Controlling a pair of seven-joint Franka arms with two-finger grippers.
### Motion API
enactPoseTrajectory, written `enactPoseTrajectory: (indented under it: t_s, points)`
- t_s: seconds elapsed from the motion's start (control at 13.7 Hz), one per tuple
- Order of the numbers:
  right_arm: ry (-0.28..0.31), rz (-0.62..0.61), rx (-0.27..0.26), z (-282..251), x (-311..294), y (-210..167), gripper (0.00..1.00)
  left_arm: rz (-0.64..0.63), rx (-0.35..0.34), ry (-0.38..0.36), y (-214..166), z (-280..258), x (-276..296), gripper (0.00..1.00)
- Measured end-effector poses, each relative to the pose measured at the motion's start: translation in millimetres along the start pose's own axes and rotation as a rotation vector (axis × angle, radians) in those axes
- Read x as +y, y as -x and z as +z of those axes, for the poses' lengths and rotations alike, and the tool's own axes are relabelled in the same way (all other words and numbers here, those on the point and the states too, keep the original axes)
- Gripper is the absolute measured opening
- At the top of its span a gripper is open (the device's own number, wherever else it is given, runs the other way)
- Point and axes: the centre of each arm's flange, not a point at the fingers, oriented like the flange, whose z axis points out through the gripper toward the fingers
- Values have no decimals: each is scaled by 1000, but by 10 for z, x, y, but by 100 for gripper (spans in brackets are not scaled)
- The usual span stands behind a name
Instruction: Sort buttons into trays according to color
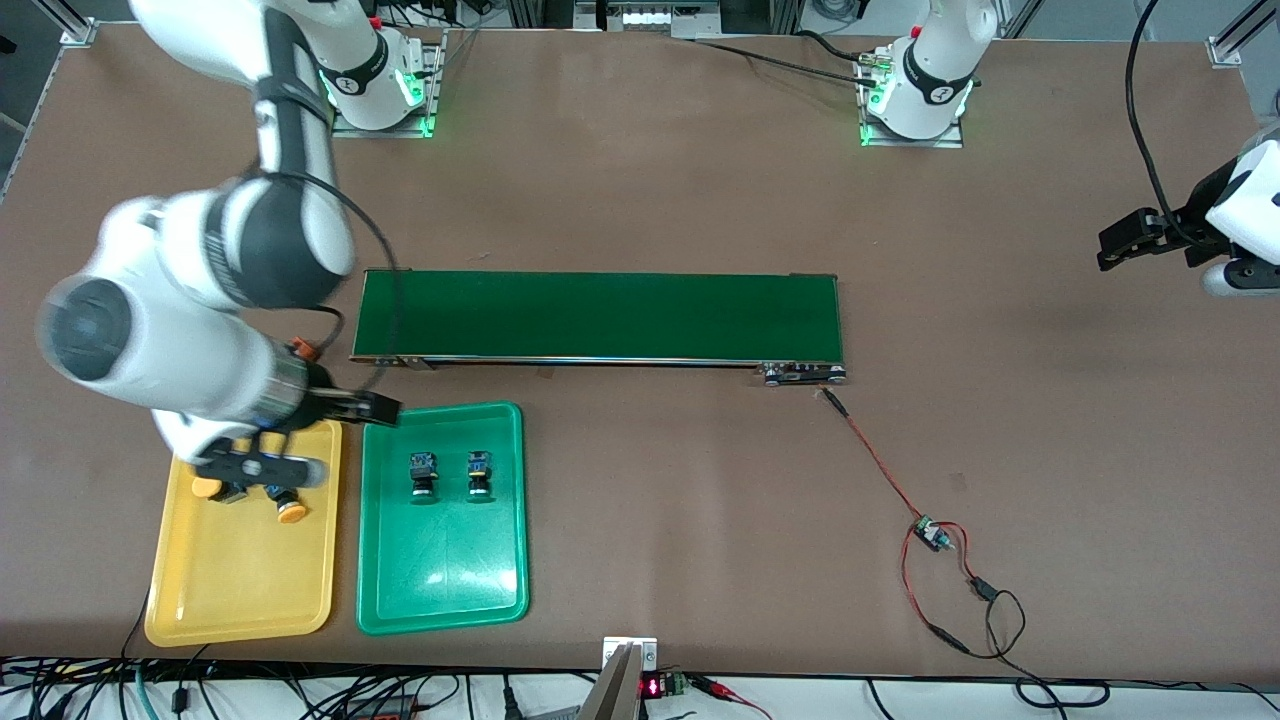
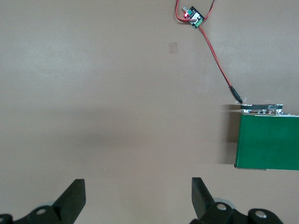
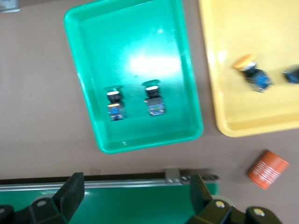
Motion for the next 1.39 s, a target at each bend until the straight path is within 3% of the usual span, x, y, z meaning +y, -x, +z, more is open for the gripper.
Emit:
enactPoseTrajectory:
  t_s: [0.29,0.73,1.02,1.17,1.39]
  points:
    - [60,35,-30,-202,588,-14,100,0,0,0,-1,1,-1,100]
    - [92,34,11,-476,1015,-38,100,0,0,0,-1,2,-1,100]
    - [139,-25,-5,-653,1451,-14,100,-1,-1,0,-1,3,-4,100]
    - [116,-46,-12,-769,1680,43,100,-1,-1,0,-1,3,-8,100]
    - [26,-35,-23,-968,2231,247,100,-3,-1,0,-1,4,-17,100]
